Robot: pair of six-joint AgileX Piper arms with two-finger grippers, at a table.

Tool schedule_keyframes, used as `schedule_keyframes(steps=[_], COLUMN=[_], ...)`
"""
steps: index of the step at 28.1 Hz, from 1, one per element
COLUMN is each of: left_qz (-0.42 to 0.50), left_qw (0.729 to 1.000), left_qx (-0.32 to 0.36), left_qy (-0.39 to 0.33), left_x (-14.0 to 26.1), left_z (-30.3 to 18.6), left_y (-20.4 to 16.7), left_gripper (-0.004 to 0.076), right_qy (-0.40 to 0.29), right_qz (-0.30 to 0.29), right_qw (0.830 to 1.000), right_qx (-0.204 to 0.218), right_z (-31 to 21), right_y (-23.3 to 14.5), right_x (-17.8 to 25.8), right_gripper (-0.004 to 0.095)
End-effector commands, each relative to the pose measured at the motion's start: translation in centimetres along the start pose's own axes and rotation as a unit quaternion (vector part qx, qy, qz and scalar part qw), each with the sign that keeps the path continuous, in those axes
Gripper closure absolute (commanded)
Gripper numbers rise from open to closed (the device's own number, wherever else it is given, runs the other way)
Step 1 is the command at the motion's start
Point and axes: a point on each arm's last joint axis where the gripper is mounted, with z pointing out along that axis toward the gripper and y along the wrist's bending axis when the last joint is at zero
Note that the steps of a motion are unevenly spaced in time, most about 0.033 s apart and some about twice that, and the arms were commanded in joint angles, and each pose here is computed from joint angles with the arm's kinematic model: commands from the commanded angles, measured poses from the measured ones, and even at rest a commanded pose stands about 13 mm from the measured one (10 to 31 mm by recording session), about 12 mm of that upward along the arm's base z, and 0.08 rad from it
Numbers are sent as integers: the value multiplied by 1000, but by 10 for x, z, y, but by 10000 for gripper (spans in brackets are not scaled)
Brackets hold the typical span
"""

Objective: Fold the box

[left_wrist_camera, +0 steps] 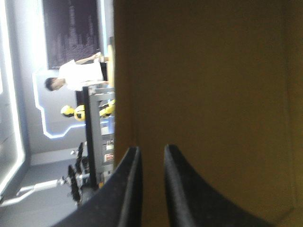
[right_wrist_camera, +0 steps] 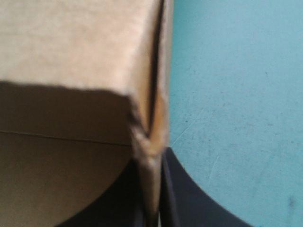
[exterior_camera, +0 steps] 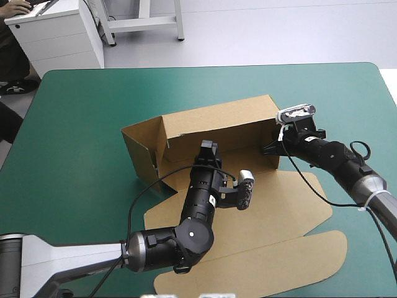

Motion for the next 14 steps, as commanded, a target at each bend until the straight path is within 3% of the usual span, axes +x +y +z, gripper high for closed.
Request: schedule_keyframes(steps=[1, 4, 9, 12, 14], left_qz=[-5, 21, -38, -117, -228], left_qw=[998, 982, 912, 888, 875], left_qx=[46, 177, 404, 442, 423], left_qy=[-34, -59, -64, -53, -50], left_x=[0, -4, 6, 26, 57], left_z=[-14, -24, -31, -21, -3], left_y=[18, 14, 41, 78, 122], left_gripper=[710, 710, 710, 711, 711], right_qy=[-48, -47, -45, -38, -36], right_qz=[11, 7, 7, 6, 6], right_qw=[999, 999, 999, 999, 999], right_qx=[16, 16, 13, 6, 2], right_z=[-11, -11, -11, -11, -10], right_y=[-2, -2, -1, 0, 1], right_x=[-20, -20, -19, -18, -18], right_gripper=[925, 925, 927, 927, 927])
